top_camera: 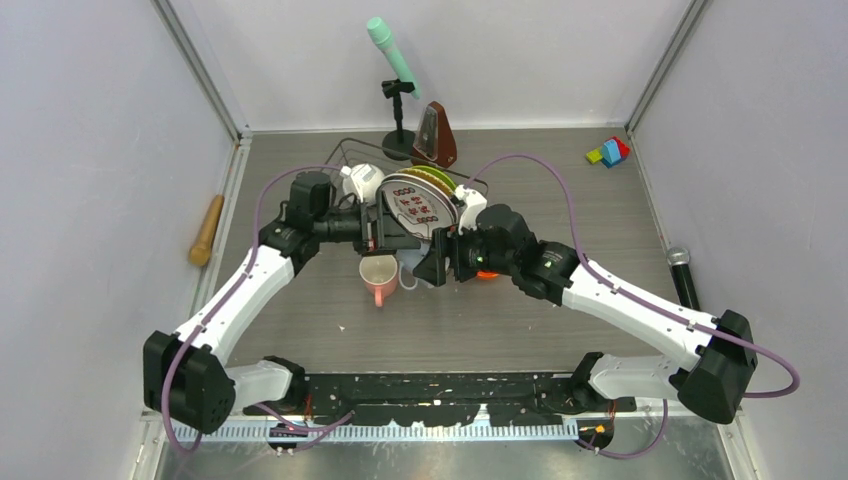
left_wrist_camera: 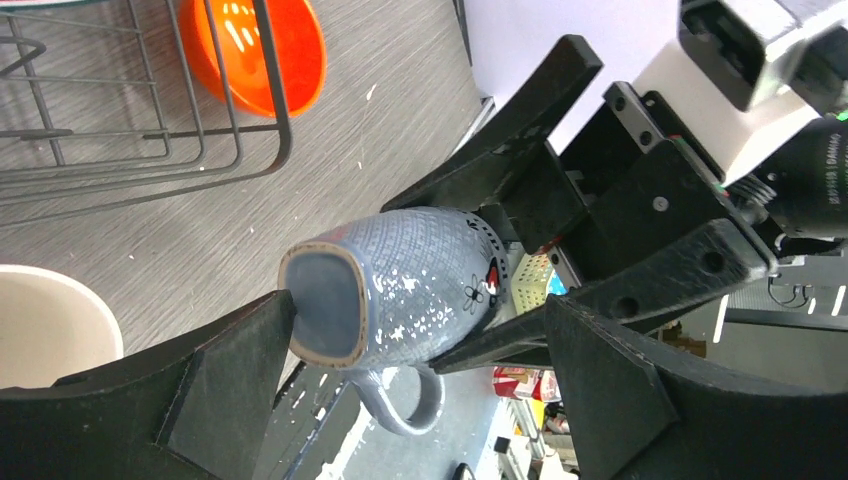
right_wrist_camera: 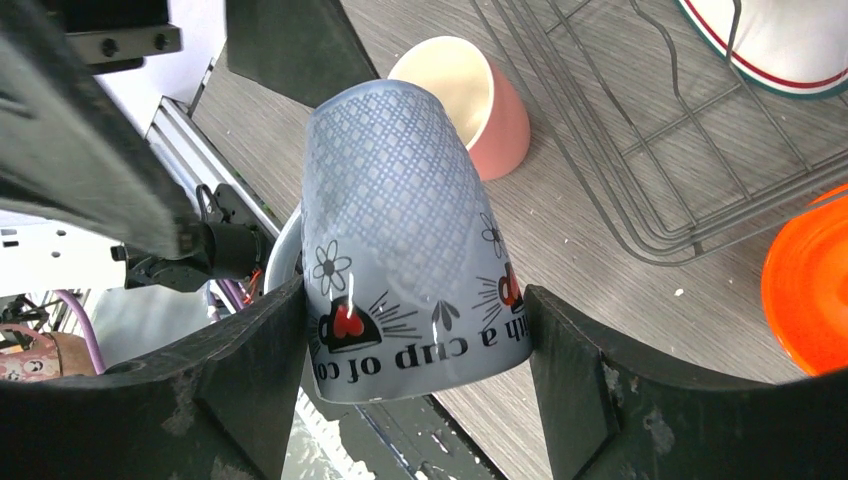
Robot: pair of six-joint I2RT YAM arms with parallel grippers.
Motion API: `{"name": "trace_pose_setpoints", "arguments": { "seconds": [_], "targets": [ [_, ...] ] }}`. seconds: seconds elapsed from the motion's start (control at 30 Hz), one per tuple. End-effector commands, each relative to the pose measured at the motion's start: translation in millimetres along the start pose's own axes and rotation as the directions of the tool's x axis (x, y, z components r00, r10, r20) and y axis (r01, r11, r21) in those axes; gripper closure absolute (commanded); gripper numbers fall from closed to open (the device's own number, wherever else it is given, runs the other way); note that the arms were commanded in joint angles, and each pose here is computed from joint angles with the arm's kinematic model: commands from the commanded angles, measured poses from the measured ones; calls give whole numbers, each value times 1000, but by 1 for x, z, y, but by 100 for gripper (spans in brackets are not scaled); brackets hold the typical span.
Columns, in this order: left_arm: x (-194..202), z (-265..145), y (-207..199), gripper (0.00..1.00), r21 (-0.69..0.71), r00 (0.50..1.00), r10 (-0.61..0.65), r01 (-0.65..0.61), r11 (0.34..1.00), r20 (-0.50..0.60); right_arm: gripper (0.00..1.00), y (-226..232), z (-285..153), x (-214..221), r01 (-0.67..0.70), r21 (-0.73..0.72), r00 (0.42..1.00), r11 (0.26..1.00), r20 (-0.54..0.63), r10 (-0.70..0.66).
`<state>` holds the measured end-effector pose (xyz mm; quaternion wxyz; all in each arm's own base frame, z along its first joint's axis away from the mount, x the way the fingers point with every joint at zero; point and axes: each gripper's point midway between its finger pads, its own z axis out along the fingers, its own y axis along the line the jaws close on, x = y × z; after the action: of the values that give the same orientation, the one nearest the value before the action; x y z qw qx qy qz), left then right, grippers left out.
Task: Load the mixed dishes into the dish rack
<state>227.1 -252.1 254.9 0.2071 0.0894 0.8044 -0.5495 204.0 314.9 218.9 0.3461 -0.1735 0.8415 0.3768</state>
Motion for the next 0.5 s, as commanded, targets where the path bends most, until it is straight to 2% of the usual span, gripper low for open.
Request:
{"name": "trace_pose_setpoints", "arguments": {
  "seconds": [0.0, 0.2, 0.47],
  "targets": [
    [-1, 1, -10, 1, 44, 1000, 0, 1, 999, -25, 77, 33, -5, -39, 55, -142, 989, 988, 143, -34],
    [-5, 1, -6, 1, 3, 1000, -22, 22, 1000, -14, 79, 30, -4, -42, 47, -130, 988, 990, 151, -27],
    [-30, -4, -11, 0, -27, 994, -53, 56, 998, 91, 83, 11, -8, -28, 22, -82, 991, 996, 136, -11]
  ]
}}
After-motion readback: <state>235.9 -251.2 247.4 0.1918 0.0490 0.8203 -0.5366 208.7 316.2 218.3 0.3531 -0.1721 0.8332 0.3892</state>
